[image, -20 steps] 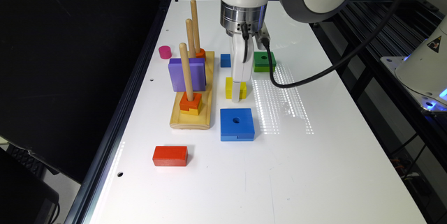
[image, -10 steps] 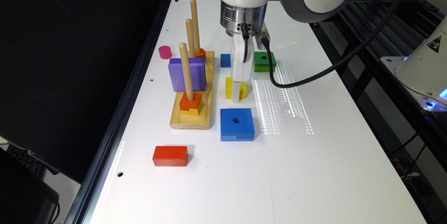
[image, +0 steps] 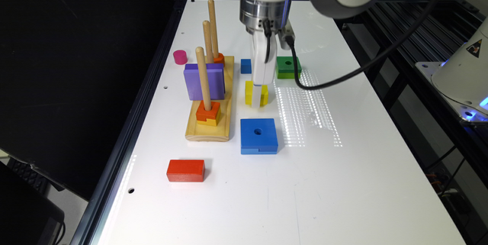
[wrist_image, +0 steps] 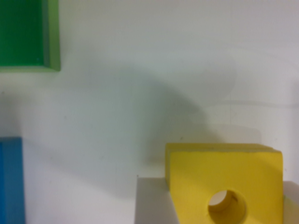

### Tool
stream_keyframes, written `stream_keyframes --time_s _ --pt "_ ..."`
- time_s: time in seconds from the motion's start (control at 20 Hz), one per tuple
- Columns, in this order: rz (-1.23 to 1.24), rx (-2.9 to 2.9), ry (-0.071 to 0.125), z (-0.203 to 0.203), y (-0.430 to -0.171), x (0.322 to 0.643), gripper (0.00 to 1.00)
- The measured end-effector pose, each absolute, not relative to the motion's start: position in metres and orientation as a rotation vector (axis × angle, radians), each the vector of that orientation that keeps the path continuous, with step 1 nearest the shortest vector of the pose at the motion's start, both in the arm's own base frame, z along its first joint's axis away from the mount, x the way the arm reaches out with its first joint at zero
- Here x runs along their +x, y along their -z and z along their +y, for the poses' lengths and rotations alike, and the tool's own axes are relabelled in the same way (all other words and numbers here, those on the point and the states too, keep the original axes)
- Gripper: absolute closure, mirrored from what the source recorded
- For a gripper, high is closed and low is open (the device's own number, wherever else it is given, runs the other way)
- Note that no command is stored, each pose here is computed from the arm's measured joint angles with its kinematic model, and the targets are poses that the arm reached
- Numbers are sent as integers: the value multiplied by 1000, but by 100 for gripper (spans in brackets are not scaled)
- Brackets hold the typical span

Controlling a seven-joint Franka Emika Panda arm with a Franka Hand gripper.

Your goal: Pick up yellow block.

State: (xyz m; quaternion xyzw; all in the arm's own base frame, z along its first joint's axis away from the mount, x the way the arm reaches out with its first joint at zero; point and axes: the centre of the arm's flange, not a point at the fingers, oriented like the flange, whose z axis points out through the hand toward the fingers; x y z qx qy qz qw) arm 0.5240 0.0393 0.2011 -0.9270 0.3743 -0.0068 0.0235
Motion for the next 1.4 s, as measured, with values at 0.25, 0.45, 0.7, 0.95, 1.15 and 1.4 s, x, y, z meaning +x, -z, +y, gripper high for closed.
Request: stream_keyframes --time_s 0.25,0.45,0.7,0.95,1.15,1.4 --pt "1158 -2873 17 39 -212 520 100" --pt "1156 -2871 29 39 -224 522 100" --pt "1156 -2873 27 39 -243 520 100" --pt "1154 -2872 39 39 -263 520 100" --pt "1154 -2875 36 39 -283 517 100" --pt "1153 -2872 46 39 -293 518 100"
